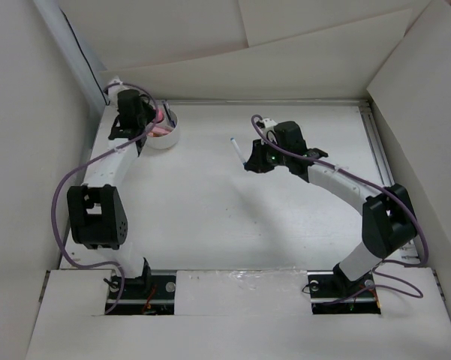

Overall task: Sort the stationery into containers
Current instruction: Pass the stationery from the right arm to the left

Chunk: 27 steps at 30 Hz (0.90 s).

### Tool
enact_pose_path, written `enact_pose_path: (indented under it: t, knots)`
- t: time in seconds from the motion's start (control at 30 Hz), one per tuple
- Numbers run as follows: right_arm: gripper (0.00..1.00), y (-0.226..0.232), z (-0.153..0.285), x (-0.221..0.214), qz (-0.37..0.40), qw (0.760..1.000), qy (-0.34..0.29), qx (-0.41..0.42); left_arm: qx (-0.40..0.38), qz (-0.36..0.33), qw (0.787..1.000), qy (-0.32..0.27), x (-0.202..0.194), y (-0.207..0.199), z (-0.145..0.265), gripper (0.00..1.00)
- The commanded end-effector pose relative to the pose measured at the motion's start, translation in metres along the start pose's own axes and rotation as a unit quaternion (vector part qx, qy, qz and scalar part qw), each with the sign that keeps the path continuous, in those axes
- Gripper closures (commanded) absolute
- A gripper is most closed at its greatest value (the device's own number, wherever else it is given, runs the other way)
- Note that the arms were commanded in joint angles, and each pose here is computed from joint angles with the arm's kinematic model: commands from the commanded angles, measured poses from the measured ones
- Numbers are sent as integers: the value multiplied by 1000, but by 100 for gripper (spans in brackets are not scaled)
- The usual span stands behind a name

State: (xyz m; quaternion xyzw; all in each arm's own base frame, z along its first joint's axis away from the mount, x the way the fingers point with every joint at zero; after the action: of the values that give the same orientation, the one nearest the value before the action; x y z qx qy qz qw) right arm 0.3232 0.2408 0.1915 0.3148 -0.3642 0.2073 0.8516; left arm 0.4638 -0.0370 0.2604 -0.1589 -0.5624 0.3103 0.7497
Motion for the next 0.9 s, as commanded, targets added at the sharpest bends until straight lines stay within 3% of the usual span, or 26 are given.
enact_pose_path:
  t: [0.0, 0.13, 0.47, 0.87]
  knots:
    - [100, 12, 12, 20, 23, 999, -45, 19, 58, 27, 998, -28, 36, 37, -8, 100]
    - [100, 11, 12, 20, 27, 998, -45, 18, 110, 9, 994, -19, 41, 59, -27, 100]
    - [100, 11, 12, 20, 27, 998, -45, 18, 129, -23, 991, 5, 31, 68, -62, 100]
    - [100, 10, 10, 18, 26, 999, -41, 17, 152, -39, 987, 29, 4, 92, -70, 100]
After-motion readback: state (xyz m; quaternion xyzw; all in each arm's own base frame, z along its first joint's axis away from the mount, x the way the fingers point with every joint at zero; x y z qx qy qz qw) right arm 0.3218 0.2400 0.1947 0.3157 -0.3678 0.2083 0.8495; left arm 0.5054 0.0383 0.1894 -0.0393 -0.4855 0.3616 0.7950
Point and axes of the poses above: each gripper's point midway between its finger pads, its own z axis back along the fingers, its own y axis along the line the jaws close on, x = y × z, the point moved 6 cm from there along z, back along the fingers, and after that the axes turned 2 degrees about z, right-handed, at the moved point
